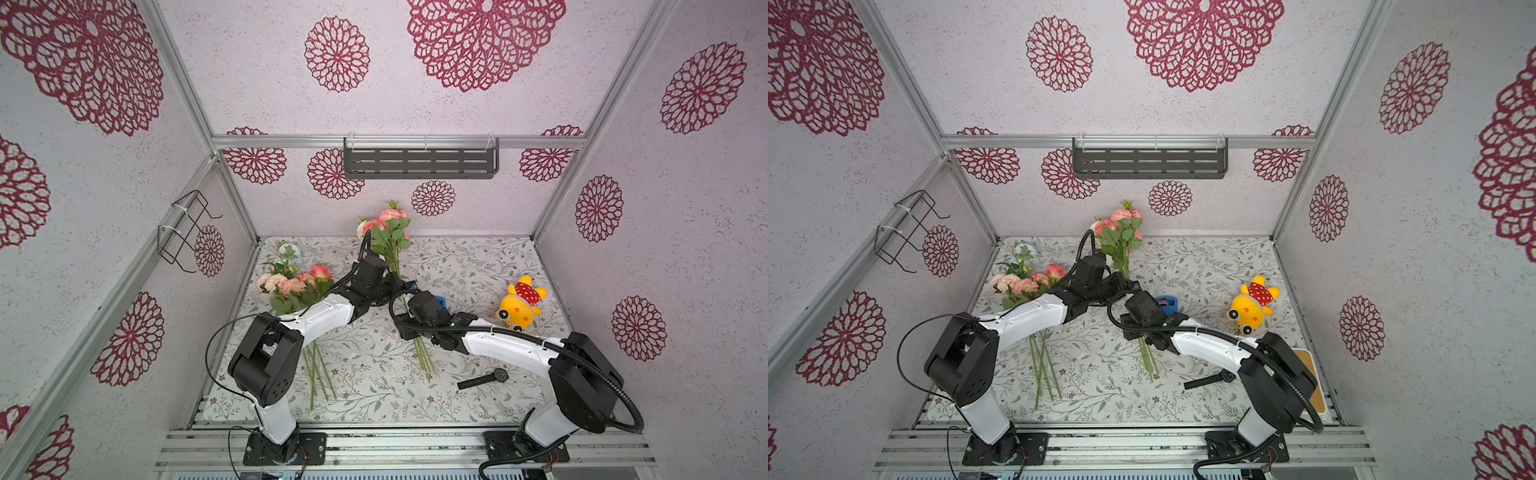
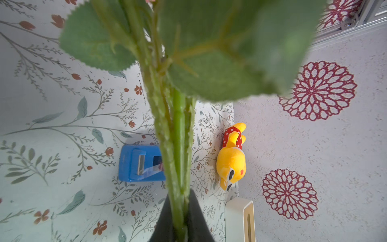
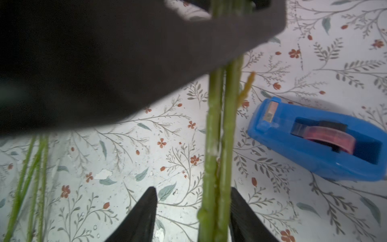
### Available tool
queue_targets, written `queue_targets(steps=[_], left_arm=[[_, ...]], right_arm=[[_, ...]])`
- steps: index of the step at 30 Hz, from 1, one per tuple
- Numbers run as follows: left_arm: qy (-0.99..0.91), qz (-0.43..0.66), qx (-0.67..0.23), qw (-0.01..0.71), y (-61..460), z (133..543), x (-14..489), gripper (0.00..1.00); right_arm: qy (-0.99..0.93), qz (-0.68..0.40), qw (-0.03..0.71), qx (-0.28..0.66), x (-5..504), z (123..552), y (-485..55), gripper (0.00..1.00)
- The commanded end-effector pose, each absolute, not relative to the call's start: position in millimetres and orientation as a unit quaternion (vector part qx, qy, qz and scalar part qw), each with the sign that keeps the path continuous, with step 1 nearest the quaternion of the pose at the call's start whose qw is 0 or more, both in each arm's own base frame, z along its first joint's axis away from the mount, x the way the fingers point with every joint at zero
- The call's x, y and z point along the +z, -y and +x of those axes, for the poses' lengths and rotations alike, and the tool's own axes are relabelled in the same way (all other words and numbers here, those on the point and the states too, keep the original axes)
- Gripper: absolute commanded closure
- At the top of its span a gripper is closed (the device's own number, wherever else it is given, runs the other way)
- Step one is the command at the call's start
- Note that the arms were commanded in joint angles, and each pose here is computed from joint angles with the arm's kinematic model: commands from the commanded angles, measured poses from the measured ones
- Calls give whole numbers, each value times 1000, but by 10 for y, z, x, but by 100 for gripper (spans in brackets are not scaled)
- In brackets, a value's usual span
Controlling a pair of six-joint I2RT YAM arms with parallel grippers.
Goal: Wrap bouquets with tape
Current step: Wrap the tape around the bouquet.
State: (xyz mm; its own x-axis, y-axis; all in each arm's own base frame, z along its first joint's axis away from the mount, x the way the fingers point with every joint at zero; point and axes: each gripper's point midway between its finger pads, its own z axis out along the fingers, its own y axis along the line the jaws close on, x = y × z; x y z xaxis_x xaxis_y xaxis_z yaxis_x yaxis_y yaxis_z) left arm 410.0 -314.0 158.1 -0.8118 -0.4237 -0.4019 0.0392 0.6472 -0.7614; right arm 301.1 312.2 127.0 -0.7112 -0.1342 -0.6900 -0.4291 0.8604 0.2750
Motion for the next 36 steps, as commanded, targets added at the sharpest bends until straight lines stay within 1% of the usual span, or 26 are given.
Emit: queue_targets(steps=[1,7,10,14,16,17,18,20,22,23,24,26,27,30,33,36], left_arm=[[-832,-93,-448,314,3247,4120,1809,100],[-781,-93,-512,345,3264,4110,2087,100],[-757,-90,-532,367,3229,4096,2230,100],[-726,-71,-565,386,3262,4057,2432,100],[-713,-61,-579,390,3288,4034,2500,100],[-709,-56,-584,392,3300,4022,2527,100],[-703,-51,-589,395,3309,4003,2556,100],[-694,-49,-595,401,3298,3985,2597,100],[-691,-48,-597,405,3285,3976,2618,100],[-692,-50,-594,407,3274,3977,2612,100],[-695,-52,-590,407,3265,3981,2599,100],[-703,-56,-581,406,3250,3993,2554,81],[-710,-61,-574,403,3240,4002,2513,77],[-728,-79,-553,397,3194,4040,2392,69],[-759,-107,-516,382,3115,4083,2182,57],[-798,-117,-468,362,3070,4100,1996,52]], right_arm=[[-858,-103,366,345,1701,3116,-3155,41],[-804,-55,362,468,1905,3164,-3002,39],[-789,-57,332,513,1885,3110,-3037,39],[-781,-56,321,532,1854,3095,-3074,39],[-782,-53,323,530,1828,3138,-3056,42],[-783,-52,324,529,1822,3155,-3054,46],[-784,-54,323,527,1814,3171,-3061,51],[-788,-60,320,522,1788,3185,-3077,72],[-792,-56,324,514,1762,3194,-3051,97],[-795,-54,329,506,1750,3203,-3025,100],[-801,-55,334,493,1735,3203,-2997,100],[-820,-65,344,452,1697,3204,-2948,100],[-830,-75,351,427,1691,3199,-2931,100],[-847,-103,368,369,1701,3175,-2924,100],[-854,-110,373,346,1698,3170,-2938,100],[-862,-128,373,318,1674,3157,-2993,100]])
